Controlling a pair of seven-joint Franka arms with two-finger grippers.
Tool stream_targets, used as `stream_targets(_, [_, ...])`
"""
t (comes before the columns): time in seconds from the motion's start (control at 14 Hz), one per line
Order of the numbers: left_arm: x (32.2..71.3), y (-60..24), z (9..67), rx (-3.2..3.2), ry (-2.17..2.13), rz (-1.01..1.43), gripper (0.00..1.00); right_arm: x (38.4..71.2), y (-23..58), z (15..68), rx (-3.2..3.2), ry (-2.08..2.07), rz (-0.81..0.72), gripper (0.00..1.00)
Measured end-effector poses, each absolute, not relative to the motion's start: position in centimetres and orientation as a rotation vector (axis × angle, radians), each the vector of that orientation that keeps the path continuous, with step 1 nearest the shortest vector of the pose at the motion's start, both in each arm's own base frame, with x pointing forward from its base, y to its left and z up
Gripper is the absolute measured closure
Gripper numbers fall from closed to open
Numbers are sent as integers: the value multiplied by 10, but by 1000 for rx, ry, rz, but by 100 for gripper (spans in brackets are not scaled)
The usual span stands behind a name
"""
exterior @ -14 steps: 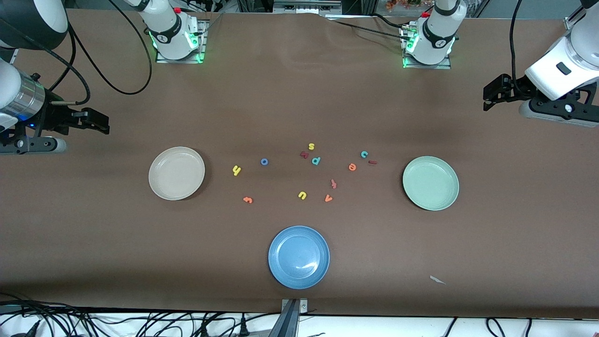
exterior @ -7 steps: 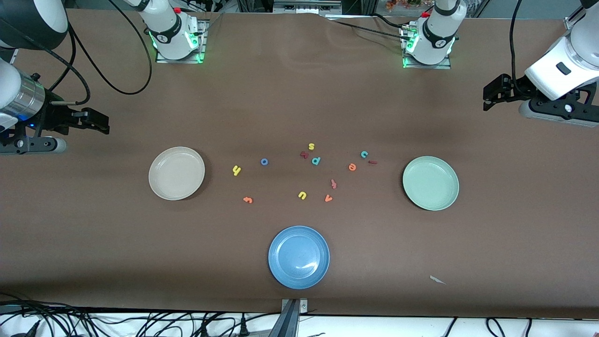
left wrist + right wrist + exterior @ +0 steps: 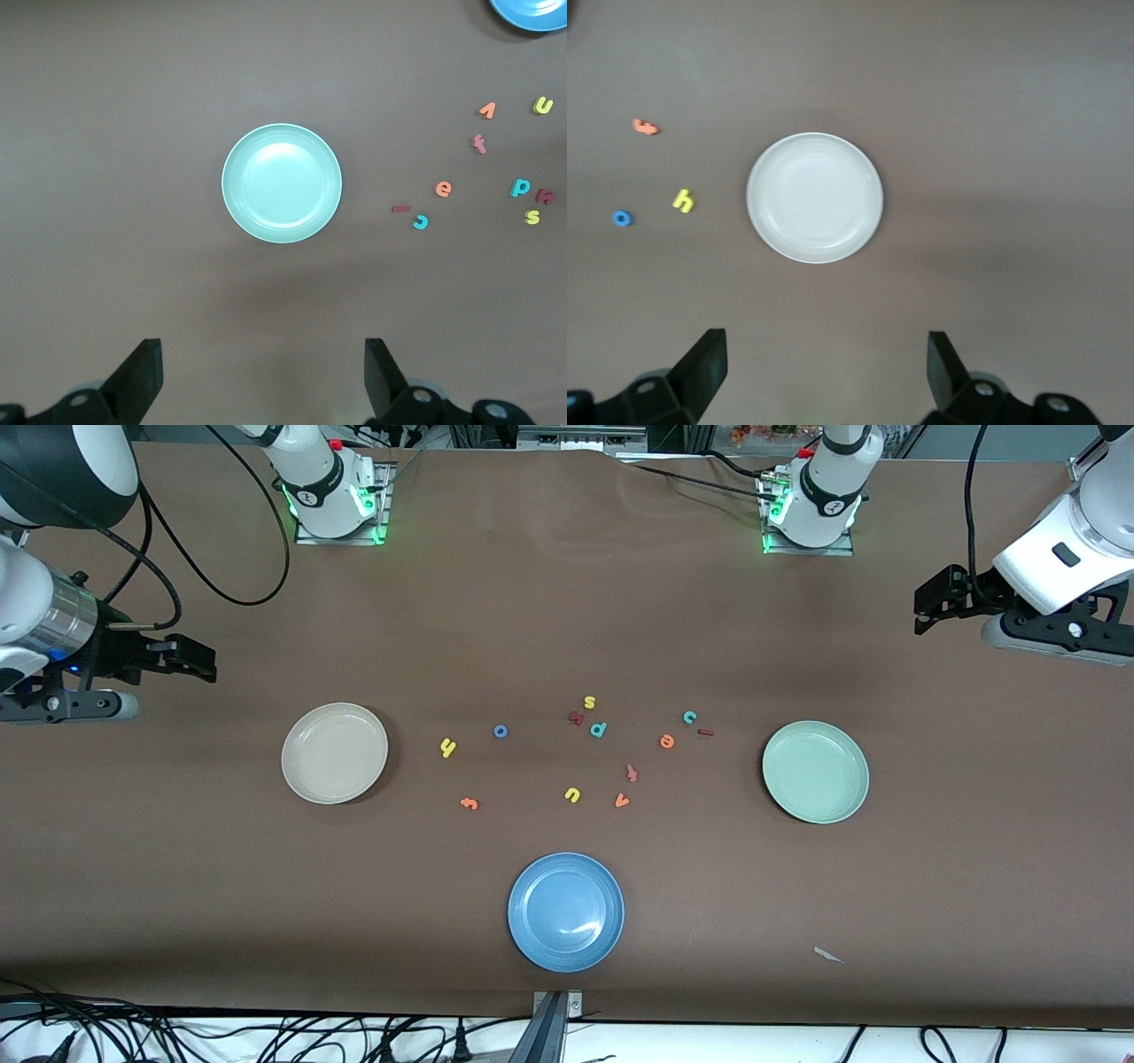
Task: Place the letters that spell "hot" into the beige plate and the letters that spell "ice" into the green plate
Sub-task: 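Move the right gripper toward the letters while the left gripper follows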
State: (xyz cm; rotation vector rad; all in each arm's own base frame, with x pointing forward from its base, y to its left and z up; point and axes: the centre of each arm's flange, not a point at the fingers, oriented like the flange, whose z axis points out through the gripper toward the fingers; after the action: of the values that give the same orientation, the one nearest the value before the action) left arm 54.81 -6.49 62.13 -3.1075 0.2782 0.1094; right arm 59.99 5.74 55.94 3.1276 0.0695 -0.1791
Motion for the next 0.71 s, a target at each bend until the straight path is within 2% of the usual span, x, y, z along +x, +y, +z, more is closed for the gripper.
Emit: stream_targets(0.71, [560, -66, 599, -3105, 277, 168, 0, 598, 131, 506, 3129, -219, -131, 0])
